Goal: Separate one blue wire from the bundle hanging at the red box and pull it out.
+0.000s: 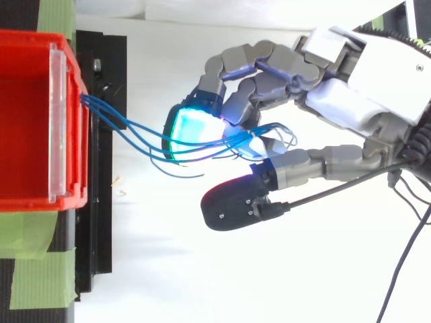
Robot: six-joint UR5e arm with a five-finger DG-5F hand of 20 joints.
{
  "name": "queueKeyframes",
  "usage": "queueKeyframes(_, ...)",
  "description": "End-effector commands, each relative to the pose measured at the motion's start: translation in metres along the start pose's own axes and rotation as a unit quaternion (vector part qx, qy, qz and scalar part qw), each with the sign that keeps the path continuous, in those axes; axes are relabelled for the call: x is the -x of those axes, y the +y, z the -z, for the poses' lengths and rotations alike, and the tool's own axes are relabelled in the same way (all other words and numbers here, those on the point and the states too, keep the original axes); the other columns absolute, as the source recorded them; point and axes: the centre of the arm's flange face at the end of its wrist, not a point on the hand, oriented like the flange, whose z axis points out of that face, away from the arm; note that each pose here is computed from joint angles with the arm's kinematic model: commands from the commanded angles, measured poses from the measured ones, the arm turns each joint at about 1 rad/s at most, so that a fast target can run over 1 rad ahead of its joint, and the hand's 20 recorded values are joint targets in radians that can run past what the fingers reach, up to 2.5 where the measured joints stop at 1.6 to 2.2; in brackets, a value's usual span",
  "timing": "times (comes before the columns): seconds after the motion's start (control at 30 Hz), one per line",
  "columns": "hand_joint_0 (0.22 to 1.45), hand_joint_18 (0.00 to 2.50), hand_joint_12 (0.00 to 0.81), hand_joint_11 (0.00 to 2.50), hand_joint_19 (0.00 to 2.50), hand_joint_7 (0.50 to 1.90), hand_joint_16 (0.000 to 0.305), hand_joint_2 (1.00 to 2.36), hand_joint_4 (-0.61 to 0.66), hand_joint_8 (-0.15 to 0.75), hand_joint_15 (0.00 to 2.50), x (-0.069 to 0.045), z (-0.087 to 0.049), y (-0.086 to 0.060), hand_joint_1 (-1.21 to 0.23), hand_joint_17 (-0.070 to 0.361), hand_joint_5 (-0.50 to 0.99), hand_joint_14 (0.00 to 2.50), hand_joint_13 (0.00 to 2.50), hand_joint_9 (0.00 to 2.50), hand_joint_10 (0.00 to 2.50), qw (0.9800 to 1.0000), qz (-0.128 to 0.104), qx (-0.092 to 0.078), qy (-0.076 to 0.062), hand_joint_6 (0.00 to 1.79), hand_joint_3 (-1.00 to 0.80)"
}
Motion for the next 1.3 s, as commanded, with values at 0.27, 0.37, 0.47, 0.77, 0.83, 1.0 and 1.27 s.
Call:
queueKeyframes(0.27, 0.56, 0.69, 0.35, 1.55, 0.86, 1.01, 0.038, 1.0, 0.26, 0.349, 1.49, 0.0003, 0.0004, 0.0, -0.58, 0.086, -0.24, 1.15, 0.84, 0.73, 0.82, 1.0, 0.001, -0.001, 0.0, 0.83, -0.5)
queueKeyframes(0.37, 0.56, 0.71, 0.353, 1.56, 0.88, 1.02, 0.039, 1.0, 0.26, 0.349, 1.48, 0.0, 0.0002, -0.0008, -0.51, 0.088, -0.23, 1.17, 0.85, 0.76, 0.8, 1.0, 0.001, -0.001, 0.0, 0.83, -0.5)
queueKeyframes(0.47, 0.6, 0.71, 0.343, 1.58, 0.89, 1.02, 0.039, 1.0, 0.26, 0.341, 1.5, 0.0, 0.0002, -0.0008, -0.56, 0.087, -0.23, 1.13, 0.86, 0.76, 0.77, 1.0, 0.001, -0.001, 0.0, 0.82, -0.45)
queueKeyframes(0.77, 0.7, 0.77, 0.335, 1.52, 0.87, 0.99, 0.037, 1.02, 0.25, 0.336, 1.53, 0.0001, 0.0003, -0.0009, -0.76, 0.084, -0.23, 1.07, 0.91, 0.77, 0.91, 1.0, 0.002, -0.002, 0.0, 0.84, -0.27)
queueKeyframes(0.83, 0.71, 0.77, 0.334, 1.5, 0.86, 0.98, 0.037, 1.02, 0.26, 0.334, 1.53, 0.0005, 0.0005, -0.0001, -0.77, 0.083, -0.23, 1.08, 0.91, 0.76, 0.93, 1.0, 0.001, -0.002, 0.0, 0.84, -0.25)
queueKeyframes(1.0, 0.78, 0.67, 0.313, 1.49, 0.75, 1.01, 0.033, 1.02, 0.25, 0.322, 1.5, 0.0005, 0.0005, -0.0001, -0.86, 0.074, -0.24, 1.13, 0.85, 0.69, 0.97, 1.0, 0.001, -0.002, 0.0, 0.85, -0.21)
queueKeyframes(1.27, 0.8, 0.48, 0.294, 1.44, 0.54, 1.03, 0.03, 1.02, 0.22, 0.307, 1.43, 0.0004, 0.0004, 0.0, -0.97, 0.067, -0.26, 1.15, 0.66, 0.49, 1.0, 1.0, 0.001, -0.001, -0.001, 0.85, -0.3)
